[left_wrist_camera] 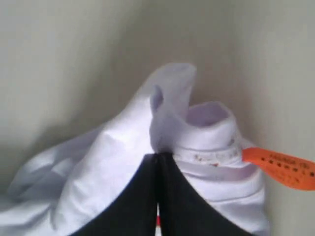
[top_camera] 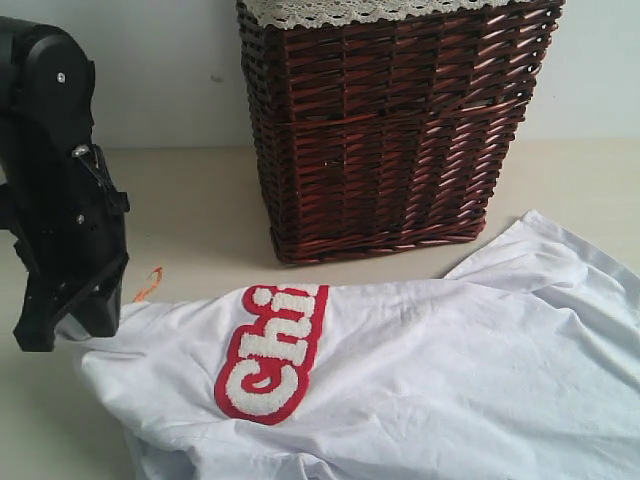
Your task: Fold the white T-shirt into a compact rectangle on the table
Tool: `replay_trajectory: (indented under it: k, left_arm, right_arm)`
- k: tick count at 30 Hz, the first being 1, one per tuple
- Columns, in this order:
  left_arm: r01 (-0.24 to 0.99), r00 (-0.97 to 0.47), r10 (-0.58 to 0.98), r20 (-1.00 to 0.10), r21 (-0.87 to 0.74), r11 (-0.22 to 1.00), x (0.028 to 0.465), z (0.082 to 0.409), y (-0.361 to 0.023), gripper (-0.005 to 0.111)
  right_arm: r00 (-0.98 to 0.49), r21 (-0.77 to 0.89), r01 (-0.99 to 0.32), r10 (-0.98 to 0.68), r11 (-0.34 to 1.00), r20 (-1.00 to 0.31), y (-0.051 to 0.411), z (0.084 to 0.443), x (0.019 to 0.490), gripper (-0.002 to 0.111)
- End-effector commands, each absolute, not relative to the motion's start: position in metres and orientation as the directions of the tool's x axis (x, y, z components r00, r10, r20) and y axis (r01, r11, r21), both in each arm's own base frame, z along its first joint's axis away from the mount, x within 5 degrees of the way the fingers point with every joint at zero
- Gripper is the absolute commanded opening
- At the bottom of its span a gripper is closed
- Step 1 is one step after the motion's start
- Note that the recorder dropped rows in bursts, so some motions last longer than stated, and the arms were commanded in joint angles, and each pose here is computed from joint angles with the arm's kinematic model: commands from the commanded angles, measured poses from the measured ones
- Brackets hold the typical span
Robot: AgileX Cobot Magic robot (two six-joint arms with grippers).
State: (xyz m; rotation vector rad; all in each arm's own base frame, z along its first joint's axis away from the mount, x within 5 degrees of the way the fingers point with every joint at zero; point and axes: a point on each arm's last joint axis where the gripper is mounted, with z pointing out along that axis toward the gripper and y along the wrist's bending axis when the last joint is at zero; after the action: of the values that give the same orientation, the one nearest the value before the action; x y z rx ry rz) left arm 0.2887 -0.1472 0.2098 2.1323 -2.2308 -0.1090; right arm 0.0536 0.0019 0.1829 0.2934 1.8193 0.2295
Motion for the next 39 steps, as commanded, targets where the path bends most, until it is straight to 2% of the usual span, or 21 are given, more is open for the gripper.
replay_trajectory:
  k: [1,4,6,7,9,10,12,16,19,21,22,24,25,26,29,31,33,37,39]
  left_arm:
    - [-0.983,0.053,-0.988,0.142,0.184,-0.026,0.277,0.214,-0.163,0.0]
    - [-0.986,-0.004,-0.993,0.118,0.165,0.024,0.276,0.214,-0.163,0.001]
    - [-0.986,-0.012,-0.995,0.1,0.163,0.028,0.275,0.212,-0.163,0.011]
    - [-0.984,-0.015,-0.996,0.084,0.175,0.029,0.272,0.208,-0.16,0.03]
    - [-0.989,-0.021,-0.997,0.073,0.147,0.032,0.272,0.202,-0.158,0.057]
    - [-0.994,-0.036,-0.997,0.067,0.097,0.042,0.272,0.195,-0.155,0.078]
    - [-0.998,-0.034,-0.996,0.082,0.045,0.038,0.269,0.191,-0.153,0.092]
    - [-0.99,-0.034,-0.998,0.053,0.133,0.041,0.248,0.198,-0.143,0.088]
    - [-0.978,-0.045,-0.999,0.019,0.202,0.047,0.231,0.206,-0.134,0.078]
    - [-0.976,-0.056,-0.998,0.011,0.21,0.057,0.22,0.206,-0.127,0.06]
    - [-0.969,-0.071,-0.997,0.022,0.236,0.075,0.214,0.201,-0.126,0.045]
    - [-0.956,-0.092,-0.994,0.052,0.275,0.102,0.21,0.195,-0.128,0.033]
    - [-0.95,-0.103,-0.992,0.07,0.289,0.119,0.209,0.193,-0.129,0.032]
    - [-0.947,-0.142,-0.98,0.137,0.27,0.175,0.21,0.186,-0.134,0.034]
    - [-0.959,-0.179,-0.96,0.217,0.177,0.22,0.219,0.177,-0.143,0.041]
    - [-0.975,-0.184,-0.957,0.226,0.08,0.206,0.23,0.171,-0.147,0.047]
    - [-0.979,-0.183,-0.957,0.225,0.052,0.199,0.235,0.166,-0.149,0.048]
    - [-0.977,-0.177,-0.96,0.217,0.081,0.198,0.236,0.157,-0.15,0.047]
    - [-0.976,-0.171,-0.961,0.216,0.097,0.195,0.236,0.153,-0.15,0.043]
  right_arm:
    - [-0.242,0.304,0.081,0.314,0.949,-0.918,0.002,0.182,0.053,0.0]
    - [-0.242,0.304,0.081,0.314,0.949,-0.918,0.002,0.182,0.053,0.0]
    - [-0.242,0.304,0.081,0.314,0.949,-0.918,0.002,0.182,0.053,0.0]
    - [-0.242,0.304,0.081,0.314,0.949,-0.918,0.002,0.182,0.053,0.0]
    - [-0.242,0.304,0.081,0.314,0.949,-0.918,0.002,0.182,0.053,0.0]
    - [-0.242,0.304,0.081,0.314,0.949,-0.918,0.002,0.182,0.053,0.0]
    - [-0.242,0.304,0.081,0.314,0.949,-0.918,0.002,0.182,0.053,0.0]
    - [-0.242,0.304,0.081,0.314,0.949,-0.918,0.002,0.182,0.053,0.0]
    - [-0.242,0.304,0.081,0.314,0.949,-0.918,0.002,0.182,0.053,0.0]
    - [-0.242,0.304,0.081,0.314,0.949,-0.918,0.002,0.182,0.053,0.0]
    - [-0.242,0.304,0.081,0.314,0.949,-0.918,0.002,0.182,0.053,0.0]
    - [-0.242,0.304,0.081,0.314,0.949,-0.918,0.002,0.182,0.053,0.0]
    - [-0.242,0.304,0.081,0.314,0.949,-0.918,0.002,0.182,0.053,0.0]
    - [-0.242,0.304,0.081,0.314,0.949,-0.918,0.002,0.182,0.053,0.0]
    - [-0.242,0.304,0.081,0.314,0.949,-0.918,0.002,0.182,0.053,0.0]
    - [-0.242,0.304,0.081,0.314,0.949,-0.918,0.002,0.182,0.053,0.0]
    - [-0.242,0.304,0.081,0.314,0.949,-0.918,0.002,0.182,0.053,0.0]
    - [-0.242,0.304,0.081,0.314,0.949,-0.918,0.002,0.182,0.053,0.0]
    - [-0.242,0.304,0.081,0.314,0.949,-0.918,0.002,0.182,0.053,0.0]
